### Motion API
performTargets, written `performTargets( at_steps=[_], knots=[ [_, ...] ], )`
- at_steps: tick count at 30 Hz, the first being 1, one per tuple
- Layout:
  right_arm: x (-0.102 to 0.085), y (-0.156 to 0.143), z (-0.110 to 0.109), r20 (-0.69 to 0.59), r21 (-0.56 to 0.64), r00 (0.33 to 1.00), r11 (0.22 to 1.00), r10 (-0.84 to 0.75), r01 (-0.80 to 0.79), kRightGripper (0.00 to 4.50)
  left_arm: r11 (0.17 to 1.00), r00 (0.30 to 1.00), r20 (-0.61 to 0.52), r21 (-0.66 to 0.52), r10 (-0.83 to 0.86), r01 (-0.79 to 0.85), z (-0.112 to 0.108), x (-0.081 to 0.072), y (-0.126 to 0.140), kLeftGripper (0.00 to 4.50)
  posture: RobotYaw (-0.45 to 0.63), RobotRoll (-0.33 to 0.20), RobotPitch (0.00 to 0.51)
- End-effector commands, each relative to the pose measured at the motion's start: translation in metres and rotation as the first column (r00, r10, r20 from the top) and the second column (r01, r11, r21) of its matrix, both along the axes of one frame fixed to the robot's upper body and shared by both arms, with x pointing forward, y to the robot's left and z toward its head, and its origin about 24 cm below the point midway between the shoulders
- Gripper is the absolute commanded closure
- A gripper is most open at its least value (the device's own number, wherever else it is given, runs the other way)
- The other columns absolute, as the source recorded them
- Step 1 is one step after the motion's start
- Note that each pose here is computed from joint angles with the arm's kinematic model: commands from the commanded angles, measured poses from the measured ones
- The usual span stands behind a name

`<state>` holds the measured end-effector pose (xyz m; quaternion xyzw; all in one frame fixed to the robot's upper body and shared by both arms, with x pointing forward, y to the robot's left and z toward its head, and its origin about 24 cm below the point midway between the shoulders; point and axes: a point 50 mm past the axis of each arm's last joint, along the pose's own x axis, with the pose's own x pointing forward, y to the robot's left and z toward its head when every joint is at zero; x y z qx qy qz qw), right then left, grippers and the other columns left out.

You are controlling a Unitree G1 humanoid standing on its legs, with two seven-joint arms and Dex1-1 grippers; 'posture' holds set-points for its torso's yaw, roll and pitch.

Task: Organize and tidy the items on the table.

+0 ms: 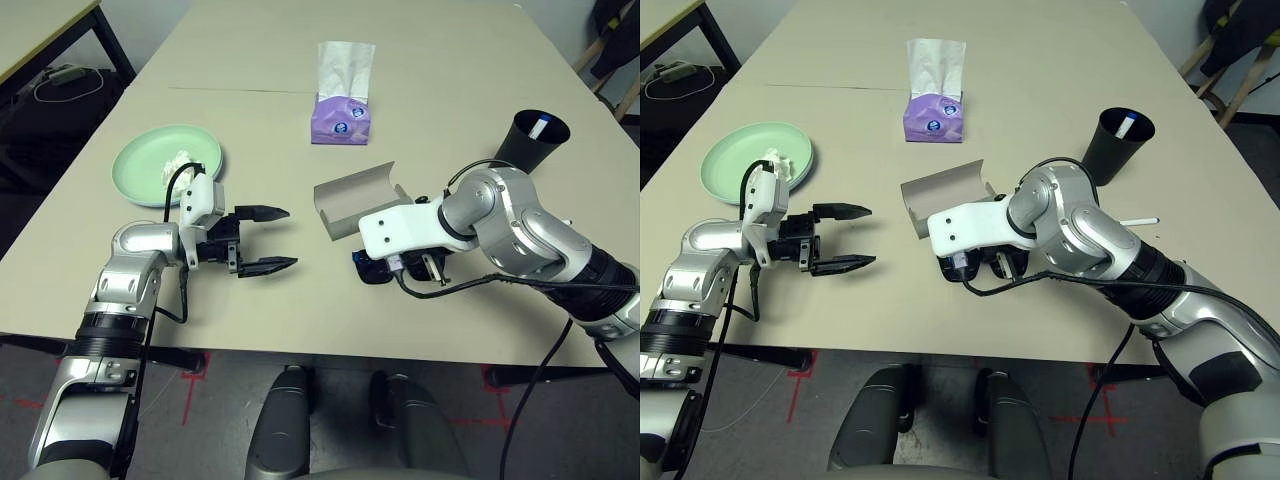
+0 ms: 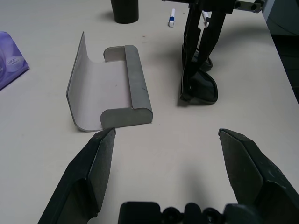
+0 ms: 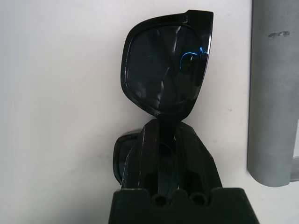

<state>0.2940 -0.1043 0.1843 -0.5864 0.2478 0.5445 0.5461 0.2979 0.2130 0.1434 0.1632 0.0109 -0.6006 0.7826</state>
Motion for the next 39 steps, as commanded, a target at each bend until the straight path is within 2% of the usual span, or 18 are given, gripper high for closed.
performTargets(
  at_steps=[1,6,10,18,27,33,39],
  knots=[
    [0.000,-0.007,0.024,0.045,0.026,0.999,1.000,0.012,-0.013,4.13,1.000,1.000,-0.015,0.020,-0.005,0.005,-0.005,0.000,0.000,0.00,0.18,0.000,0.143],
    [-0.004,-0.010,0.056,0.088,0.057,0.995,0.997,0.051,-0.056,4.13,1.000,1.000,-0.018,0.022,-0.002,0.002,-0.006,0.001,0.001,0.00,0.17,0.000,0.140],
    [0.000,-0.011,0.064,0.143,0.046,0.987,0.995,0.078,-0.086,4.13,0.999,0.999,-0.013,-0.007,0.038,-0.039,-0.003,0.004,0.002,0.00,0.17,0.000,0.139],
    [0.028,-0.004,0.053,0.299,0.058,0.950,0.992,0.090,-0.112,4.13,0.987,0.987,0.045,-0.061,0.154,-0.151,0.004,0.007,0.003,0.00,0.17,0.000,0.144],
    [0.051,0.013,0.051,0.376,0.036,0.916,0.986,0.138,-0.163,4.13,0.981,0.986,0.065,-0.128,0.156,-0.147,0.009,-0.004,0.002,0.00,0.21,0.000,0.152],
    [0.058,0.025,0.056,0.408,0.012,0.894,0.978,0.183,-0.206,4.13,0.981,0.986,0.055,-0.127,0.156,-0.148,0.008,-0.009,0.001,0.00,0.23,0.000,0.155],
    [0.061,0.030,0.051,0.413,-0.008,0.886,0.974,0.210,-0.227,4.13,0.980,0.985,0.050,-0.121,0.163,-0.156,0.008,-0.013,0.002,0.00,0.25,0.000,0.162]
  ],
)
